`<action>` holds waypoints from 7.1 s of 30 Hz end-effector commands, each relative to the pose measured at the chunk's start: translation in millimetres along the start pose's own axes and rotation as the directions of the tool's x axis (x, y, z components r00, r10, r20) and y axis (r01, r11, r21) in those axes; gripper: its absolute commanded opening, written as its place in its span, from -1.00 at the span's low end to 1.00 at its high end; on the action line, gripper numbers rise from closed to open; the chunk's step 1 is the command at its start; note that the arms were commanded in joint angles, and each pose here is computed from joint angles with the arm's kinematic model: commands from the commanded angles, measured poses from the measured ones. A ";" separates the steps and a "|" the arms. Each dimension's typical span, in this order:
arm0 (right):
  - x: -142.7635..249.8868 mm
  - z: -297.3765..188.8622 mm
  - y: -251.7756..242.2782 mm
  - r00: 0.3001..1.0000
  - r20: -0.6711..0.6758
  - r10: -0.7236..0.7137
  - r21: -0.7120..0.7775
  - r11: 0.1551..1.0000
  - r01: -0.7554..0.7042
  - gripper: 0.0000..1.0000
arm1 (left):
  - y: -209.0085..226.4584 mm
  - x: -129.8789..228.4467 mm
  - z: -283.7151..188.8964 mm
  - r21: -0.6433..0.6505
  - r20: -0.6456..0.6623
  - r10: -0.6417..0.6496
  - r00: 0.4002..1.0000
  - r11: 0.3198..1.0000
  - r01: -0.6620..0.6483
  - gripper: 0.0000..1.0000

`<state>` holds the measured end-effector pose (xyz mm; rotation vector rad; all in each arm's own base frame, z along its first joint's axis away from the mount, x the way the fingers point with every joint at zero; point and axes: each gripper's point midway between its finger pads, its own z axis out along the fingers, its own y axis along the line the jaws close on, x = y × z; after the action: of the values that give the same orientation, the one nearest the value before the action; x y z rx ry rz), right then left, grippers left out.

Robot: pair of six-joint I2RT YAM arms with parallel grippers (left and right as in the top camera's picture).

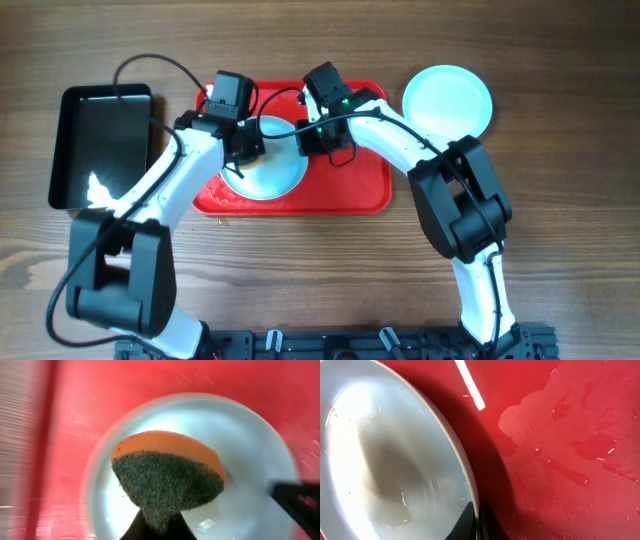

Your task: Clean dirty plates on tray and stack at the side

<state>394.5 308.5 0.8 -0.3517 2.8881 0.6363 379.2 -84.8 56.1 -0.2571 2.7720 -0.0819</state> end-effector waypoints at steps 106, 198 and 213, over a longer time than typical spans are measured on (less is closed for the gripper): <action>-106.9 -324.6 24.6 0.691 0.084 -0.718 0.949 0.270 0.165 -0.92 | 22.6 -34.4 -42.1 -0.078 0.091 -0.156 0.984 0.983 0.163 -0.92; -12.7 -110.5 -45.1 0.976 0.213 0.049 -0.203 0.979 -0.005 0.99 | 269.0 -56.7 -8.2 -0.085 0.151 -0.668 0.728 0.725 0.683 -0.92; -18.4 -154.3 -34.8 0.958 0.285 0.029 -0.203 0.979 0.031 0.99 | 258.8 -84.5 -61.8 0.042 0.252 -0.652 0.715 0.745 0.665 0.11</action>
<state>401.8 221.8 87.1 -0.2276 2.6545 0.9182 383.6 193.3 56.8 -1.2846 2.4128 -0.0665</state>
